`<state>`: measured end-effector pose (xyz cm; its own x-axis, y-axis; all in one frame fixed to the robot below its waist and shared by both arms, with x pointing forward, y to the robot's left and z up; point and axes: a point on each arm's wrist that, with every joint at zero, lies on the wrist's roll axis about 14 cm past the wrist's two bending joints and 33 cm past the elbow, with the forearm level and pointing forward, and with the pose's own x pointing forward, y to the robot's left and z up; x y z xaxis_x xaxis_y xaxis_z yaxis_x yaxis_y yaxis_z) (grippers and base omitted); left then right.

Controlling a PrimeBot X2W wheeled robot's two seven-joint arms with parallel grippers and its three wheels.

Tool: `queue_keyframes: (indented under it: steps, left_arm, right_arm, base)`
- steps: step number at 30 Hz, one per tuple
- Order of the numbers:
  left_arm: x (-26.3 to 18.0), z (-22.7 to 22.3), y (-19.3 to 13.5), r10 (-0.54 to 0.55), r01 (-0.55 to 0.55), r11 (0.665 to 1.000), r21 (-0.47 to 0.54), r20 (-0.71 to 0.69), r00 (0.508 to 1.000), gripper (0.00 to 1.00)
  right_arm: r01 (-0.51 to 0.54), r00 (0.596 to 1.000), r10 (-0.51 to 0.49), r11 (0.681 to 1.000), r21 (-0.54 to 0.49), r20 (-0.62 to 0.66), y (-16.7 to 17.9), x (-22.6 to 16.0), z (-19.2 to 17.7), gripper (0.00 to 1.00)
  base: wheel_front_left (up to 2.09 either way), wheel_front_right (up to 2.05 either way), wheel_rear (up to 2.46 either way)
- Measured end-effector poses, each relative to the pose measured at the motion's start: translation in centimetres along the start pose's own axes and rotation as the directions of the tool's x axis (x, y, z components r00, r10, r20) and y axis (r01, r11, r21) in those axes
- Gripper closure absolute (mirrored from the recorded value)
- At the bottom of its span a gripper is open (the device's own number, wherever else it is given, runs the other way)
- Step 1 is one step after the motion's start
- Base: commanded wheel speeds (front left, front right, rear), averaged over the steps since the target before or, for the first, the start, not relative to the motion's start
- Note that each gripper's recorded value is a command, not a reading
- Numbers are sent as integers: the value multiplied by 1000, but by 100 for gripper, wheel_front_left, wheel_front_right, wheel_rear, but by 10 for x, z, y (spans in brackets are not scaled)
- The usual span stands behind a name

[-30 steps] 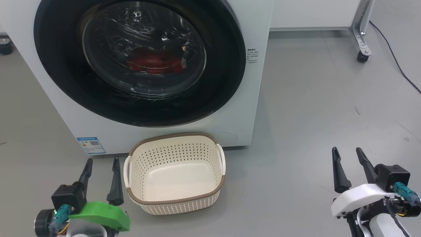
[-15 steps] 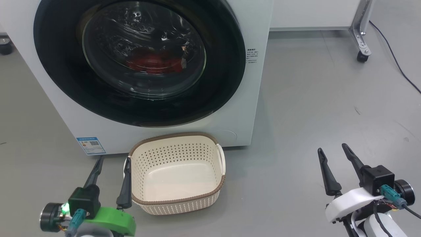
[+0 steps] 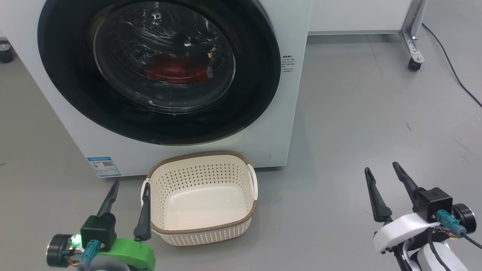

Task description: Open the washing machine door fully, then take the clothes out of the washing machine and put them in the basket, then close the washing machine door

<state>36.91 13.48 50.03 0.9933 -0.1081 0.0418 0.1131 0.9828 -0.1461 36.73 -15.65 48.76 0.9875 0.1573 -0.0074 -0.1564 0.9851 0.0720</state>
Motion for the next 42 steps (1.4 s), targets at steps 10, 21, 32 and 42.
queue_keyframes:
  steps: [10,21,32,42]
  left_arm:
    - [-1,-6,2,9,-9,1000,-3,-18,1000,0]
    - [-1,-8,1,15,-15,1000,-13,-23,1000,0]
    - [-1,-10,3,21,-22,1000,-17,-29,999,0]
    - [3,-15,4,21,-22,1000,-17,-44,999,0]
  right_arm:
    - [9,1000,-9,1000,5,4,-2,0,1,0]
    - [16,1000,-16,1000,12,8,-3,1,2,100]
    - [39,999,-39,992,118,1,-4,3,-2,100]
    - [146,987,-163,855,498,-9,-17,16,-7,100]
  base:
    - [0,0,0]
    - [0,0,0]
    - [0,0,0]
    - [0,0,0]
